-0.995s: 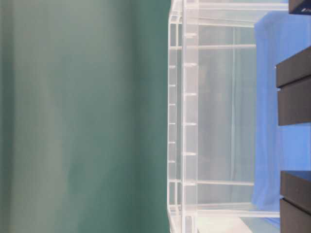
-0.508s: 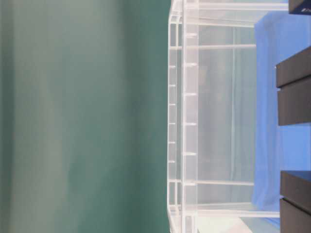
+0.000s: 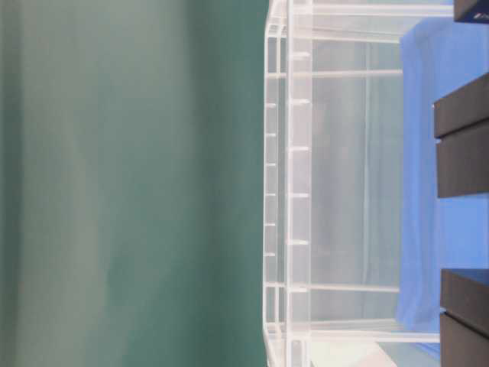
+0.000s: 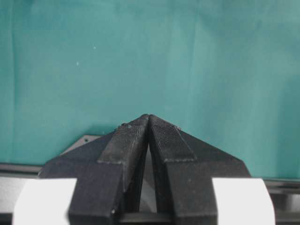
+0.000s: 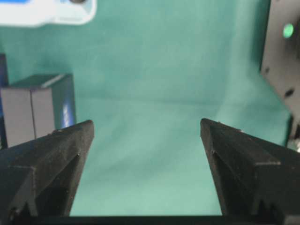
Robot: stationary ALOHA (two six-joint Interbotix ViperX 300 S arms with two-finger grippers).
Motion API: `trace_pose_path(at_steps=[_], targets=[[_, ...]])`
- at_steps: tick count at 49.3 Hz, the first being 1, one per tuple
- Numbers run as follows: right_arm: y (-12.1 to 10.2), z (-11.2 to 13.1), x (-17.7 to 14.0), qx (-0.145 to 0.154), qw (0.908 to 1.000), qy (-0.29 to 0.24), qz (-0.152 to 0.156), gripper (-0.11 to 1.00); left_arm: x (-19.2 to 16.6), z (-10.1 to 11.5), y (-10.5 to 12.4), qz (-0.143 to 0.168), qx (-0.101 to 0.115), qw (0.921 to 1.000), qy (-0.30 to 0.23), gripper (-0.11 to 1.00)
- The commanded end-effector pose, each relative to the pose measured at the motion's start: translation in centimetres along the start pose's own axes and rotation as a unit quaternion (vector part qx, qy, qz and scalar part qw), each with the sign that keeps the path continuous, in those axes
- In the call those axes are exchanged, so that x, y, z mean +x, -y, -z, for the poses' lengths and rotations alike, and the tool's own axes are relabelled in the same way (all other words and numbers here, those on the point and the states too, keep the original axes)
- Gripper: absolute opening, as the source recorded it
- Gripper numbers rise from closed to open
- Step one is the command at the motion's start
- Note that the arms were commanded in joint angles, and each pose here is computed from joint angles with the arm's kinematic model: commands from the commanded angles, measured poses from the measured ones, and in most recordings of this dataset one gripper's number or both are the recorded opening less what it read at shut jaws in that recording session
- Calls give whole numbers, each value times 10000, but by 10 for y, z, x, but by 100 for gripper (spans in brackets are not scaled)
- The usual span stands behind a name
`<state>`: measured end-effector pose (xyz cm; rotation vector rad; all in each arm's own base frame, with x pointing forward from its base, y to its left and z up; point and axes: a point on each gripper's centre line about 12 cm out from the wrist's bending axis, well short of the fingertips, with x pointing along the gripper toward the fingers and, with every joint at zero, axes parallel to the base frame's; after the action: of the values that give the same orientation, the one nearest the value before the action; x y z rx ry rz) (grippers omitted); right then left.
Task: Take the box out of the case with the right arm.
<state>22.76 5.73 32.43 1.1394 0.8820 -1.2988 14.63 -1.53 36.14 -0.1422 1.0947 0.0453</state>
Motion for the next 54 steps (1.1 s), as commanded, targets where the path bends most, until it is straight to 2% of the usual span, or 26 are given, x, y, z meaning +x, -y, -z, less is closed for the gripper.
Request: trace_pose_path(at_steps=[1, 12, 24, 30, 54], targets=[[-3, -20, -1, 54, 9999, -32, -127, 90, -2, -2, 1, 24, 13, 10000, 49, 2], [-9, -70, 10, -81, 9998, 43, -170, 90, -2, -2, 1, 27, 19, 10000, 49, 2], [-7, -109, 21, -224, 9997, 38, 6, 90, -2, -2, 1, 27, 19, 10000, 49, 2], [-6, -115, 24, -264, 9997, -6, 3, 90, -2, -2, 1, 27, 19, 10000, 49, 2], [-7, -111, 28, -250, 9996, -118, -43, 90, -2, -2, 1, 27, 27, 10000, 49, 2]])
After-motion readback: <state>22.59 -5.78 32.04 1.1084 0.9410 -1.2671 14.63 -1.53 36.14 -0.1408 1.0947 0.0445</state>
